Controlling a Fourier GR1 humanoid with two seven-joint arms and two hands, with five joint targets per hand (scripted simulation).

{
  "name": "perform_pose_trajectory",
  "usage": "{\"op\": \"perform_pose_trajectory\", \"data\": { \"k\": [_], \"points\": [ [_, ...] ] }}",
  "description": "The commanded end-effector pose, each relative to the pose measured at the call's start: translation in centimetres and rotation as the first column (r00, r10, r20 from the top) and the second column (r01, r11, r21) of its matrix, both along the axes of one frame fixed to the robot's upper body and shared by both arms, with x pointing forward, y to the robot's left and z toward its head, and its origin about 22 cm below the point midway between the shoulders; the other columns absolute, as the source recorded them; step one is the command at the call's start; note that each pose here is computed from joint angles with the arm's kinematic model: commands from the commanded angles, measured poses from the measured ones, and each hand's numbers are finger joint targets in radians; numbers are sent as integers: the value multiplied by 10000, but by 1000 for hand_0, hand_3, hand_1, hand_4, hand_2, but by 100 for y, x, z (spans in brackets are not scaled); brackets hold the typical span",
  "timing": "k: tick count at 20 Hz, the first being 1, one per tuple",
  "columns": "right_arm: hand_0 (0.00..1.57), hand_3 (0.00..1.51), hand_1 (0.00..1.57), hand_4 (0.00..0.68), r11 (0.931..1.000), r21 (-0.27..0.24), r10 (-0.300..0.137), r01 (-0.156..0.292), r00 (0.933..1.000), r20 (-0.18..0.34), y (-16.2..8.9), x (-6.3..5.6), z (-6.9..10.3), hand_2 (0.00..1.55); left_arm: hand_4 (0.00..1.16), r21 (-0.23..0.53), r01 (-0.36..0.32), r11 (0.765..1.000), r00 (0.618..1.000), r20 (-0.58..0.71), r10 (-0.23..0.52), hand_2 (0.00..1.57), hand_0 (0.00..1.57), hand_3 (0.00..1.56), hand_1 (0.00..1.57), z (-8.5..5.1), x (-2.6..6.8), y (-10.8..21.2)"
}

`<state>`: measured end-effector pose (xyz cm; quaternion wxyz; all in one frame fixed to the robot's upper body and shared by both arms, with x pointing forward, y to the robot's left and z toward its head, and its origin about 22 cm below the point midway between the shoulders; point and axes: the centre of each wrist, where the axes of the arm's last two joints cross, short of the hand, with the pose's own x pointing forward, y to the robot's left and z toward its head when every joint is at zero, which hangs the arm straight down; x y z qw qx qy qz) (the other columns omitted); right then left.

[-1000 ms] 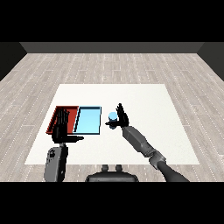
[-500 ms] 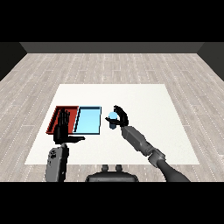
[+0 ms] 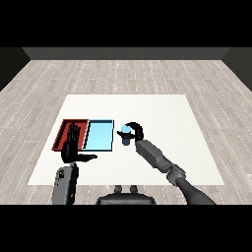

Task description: Pick the blue can and put it in the blue box

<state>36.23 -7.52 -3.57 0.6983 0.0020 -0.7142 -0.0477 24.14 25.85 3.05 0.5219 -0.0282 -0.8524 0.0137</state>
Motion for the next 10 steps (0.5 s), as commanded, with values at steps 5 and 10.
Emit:
{"op": "perform_pose_trajectory", "data": {
  "k": [5, 10],
  "points": [
    [1426, 1400, 1426, 624, 9957, -906, 266, -186, 9958, 881, 210, 171, 405, 1450, 0, 689, 526, 9962, 9977, -468, -495, 0, 0, 0, 0, -122, 60, -107],
    [1428, 1394, 1428, 624, 9896, -1432, 369, -111, 9831, 1791, 95, 260, 684, 1447, 0, 310, 1177, 9926, 9894, -896, -1145, 0, 0, 0, 0, 9, 244, -375]
  ]
}}
